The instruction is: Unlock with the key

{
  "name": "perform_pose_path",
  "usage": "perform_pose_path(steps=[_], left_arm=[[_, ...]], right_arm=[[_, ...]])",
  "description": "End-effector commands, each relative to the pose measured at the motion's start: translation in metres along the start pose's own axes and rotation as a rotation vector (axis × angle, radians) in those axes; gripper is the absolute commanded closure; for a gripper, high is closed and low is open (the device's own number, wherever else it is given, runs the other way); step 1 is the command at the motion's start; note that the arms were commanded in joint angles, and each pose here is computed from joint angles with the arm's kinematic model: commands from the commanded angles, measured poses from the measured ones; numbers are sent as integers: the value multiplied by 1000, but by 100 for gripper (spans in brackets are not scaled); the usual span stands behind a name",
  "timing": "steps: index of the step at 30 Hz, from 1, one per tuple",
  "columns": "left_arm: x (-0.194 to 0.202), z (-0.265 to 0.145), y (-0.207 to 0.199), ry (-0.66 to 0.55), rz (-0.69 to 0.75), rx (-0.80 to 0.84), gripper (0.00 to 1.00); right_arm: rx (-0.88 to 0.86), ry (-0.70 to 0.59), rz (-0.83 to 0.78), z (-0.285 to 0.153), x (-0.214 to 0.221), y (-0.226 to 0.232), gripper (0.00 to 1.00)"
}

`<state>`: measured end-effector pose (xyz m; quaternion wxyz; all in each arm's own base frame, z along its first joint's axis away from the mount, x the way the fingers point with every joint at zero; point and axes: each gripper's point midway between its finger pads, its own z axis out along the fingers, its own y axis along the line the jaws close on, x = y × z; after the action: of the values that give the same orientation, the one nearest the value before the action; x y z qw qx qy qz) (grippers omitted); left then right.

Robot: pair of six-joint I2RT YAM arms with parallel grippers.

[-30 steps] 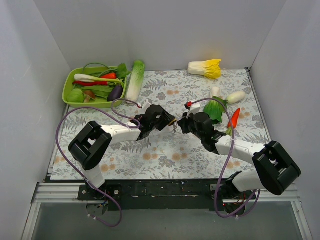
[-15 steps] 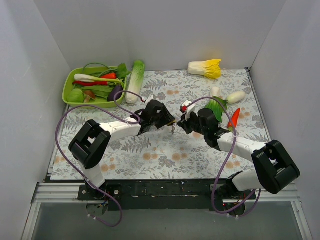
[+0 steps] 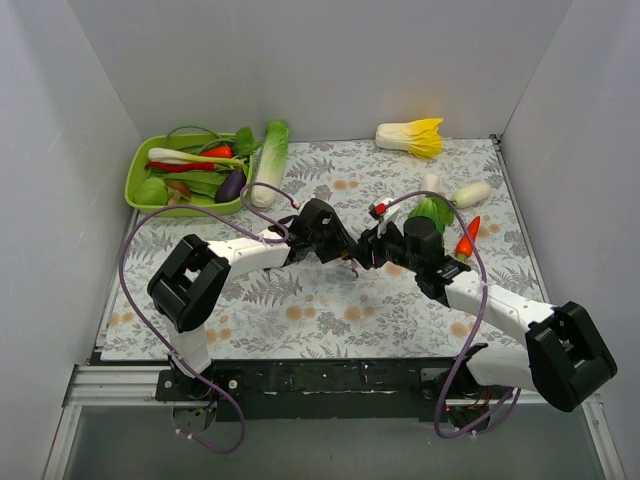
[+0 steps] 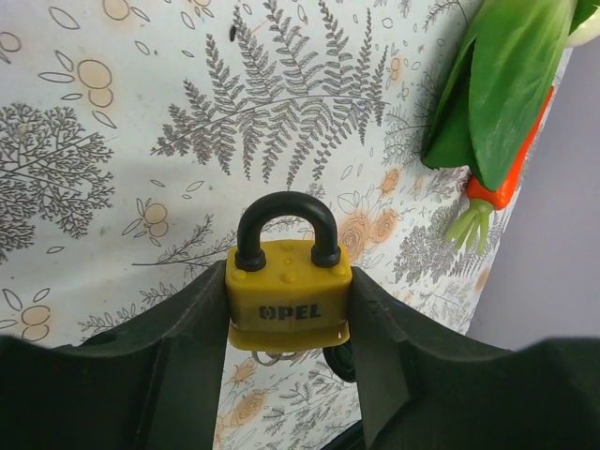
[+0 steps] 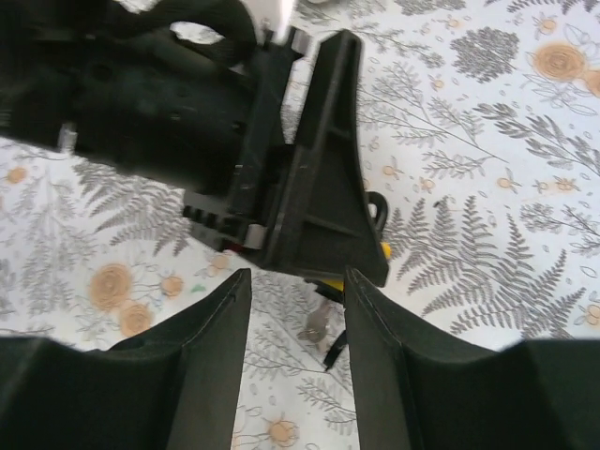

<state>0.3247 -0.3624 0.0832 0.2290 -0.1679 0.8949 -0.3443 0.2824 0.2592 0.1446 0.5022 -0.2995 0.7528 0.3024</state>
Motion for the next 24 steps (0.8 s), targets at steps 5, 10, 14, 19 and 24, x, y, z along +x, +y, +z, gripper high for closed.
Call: perform_pose_path(steps=[5, 10, 14, 19, 24], left_arm=[[-19, -19, -33, -59, -5, 67, 100], [-26, -20, -31, -93, -13, 54, 100], [-27, -21, -31, -100, -15, 52, 100], [-28, -23, -31, -108, -15, 54, 100], [-28, -24, -32, -108, -18, 54, 100]], right_arm=[[-43, 10, 88, -13, -9, 32, 53], [-41, 78, 136, -7, 8, 32, 53], [-45, 115, 166, 1, 16, 32, 54], [-12, 120, 190, 11, 19, 26, 54], [-20, 123, 188, 21, 17, 28, 53]])
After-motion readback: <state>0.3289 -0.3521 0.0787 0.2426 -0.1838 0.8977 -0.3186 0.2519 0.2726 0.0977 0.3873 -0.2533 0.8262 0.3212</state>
